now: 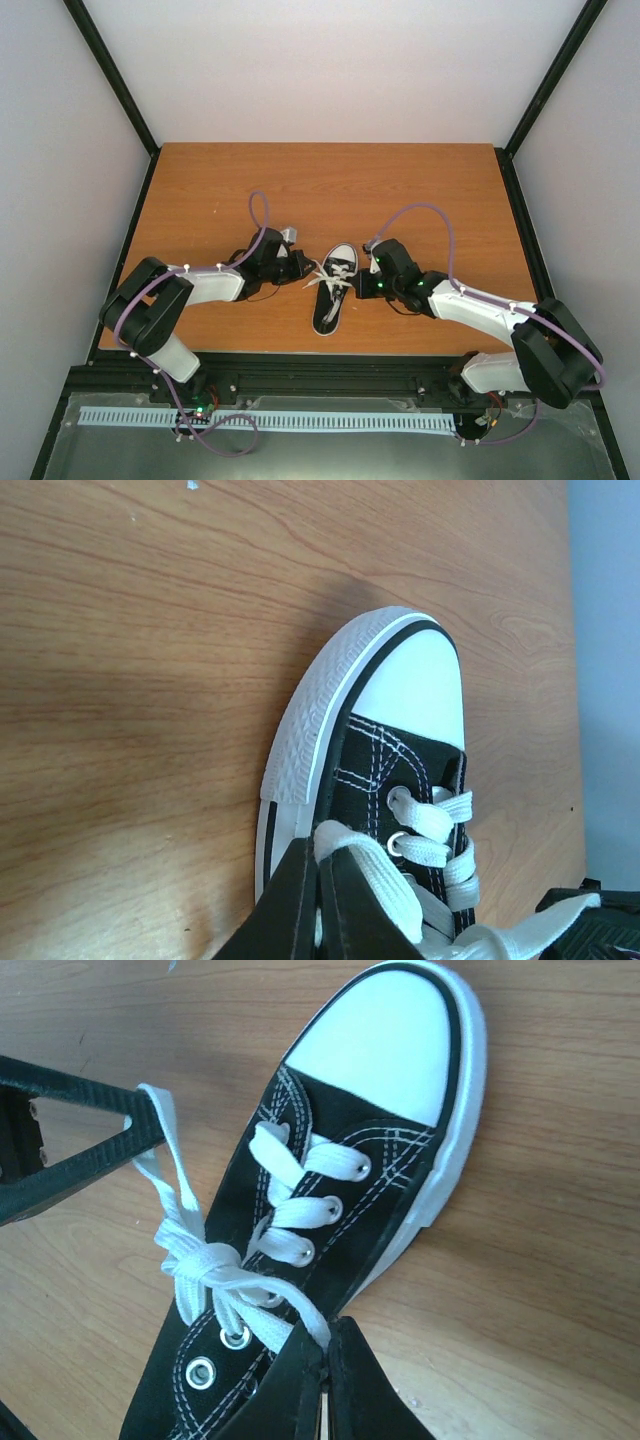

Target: Tie the shoes

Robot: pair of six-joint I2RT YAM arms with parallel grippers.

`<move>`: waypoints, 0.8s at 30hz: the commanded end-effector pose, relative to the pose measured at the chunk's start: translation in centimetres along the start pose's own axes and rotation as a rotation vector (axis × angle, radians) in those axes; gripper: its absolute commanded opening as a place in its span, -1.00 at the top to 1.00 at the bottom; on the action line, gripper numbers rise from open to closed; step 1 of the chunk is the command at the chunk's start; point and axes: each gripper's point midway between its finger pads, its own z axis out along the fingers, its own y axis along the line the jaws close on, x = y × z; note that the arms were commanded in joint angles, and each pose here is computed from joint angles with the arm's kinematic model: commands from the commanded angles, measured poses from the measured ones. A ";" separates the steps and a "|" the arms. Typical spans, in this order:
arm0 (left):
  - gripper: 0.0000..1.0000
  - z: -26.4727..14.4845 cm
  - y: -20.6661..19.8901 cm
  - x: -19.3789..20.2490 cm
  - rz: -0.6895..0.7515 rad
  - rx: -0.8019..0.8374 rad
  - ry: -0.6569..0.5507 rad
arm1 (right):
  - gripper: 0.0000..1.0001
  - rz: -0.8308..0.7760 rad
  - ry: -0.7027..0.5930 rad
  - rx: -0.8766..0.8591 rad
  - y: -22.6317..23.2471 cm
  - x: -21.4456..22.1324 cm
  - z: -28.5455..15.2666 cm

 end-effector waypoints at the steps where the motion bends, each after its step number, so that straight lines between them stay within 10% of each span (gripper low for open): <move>1: 0.99 -0.1 -0.2 -1.2 -0.010 0.012 -0.050 | 0.94 0.019 -0.038 0.046 -1.1 -0.9 -1.0; 14: 0.96 1.0 -2.2 -0.6 0.046 0.136 0.033 | 0.87 0.005 -0.045 0.023 -0.9 -1.7 -1.2; 21: 0.57 0.0 -3.2 -0.5 0.102 0.166 0.030 | -0.38 -0.036 -0.091 0.080 -1.4 -2.8 -2.9; 24: 0.21 -0.9 -2.3 -0.7 0.098 0.119 -0.014 | -0.60 -0.053 -0.117 0.076 -1.2 -3.0 -4.2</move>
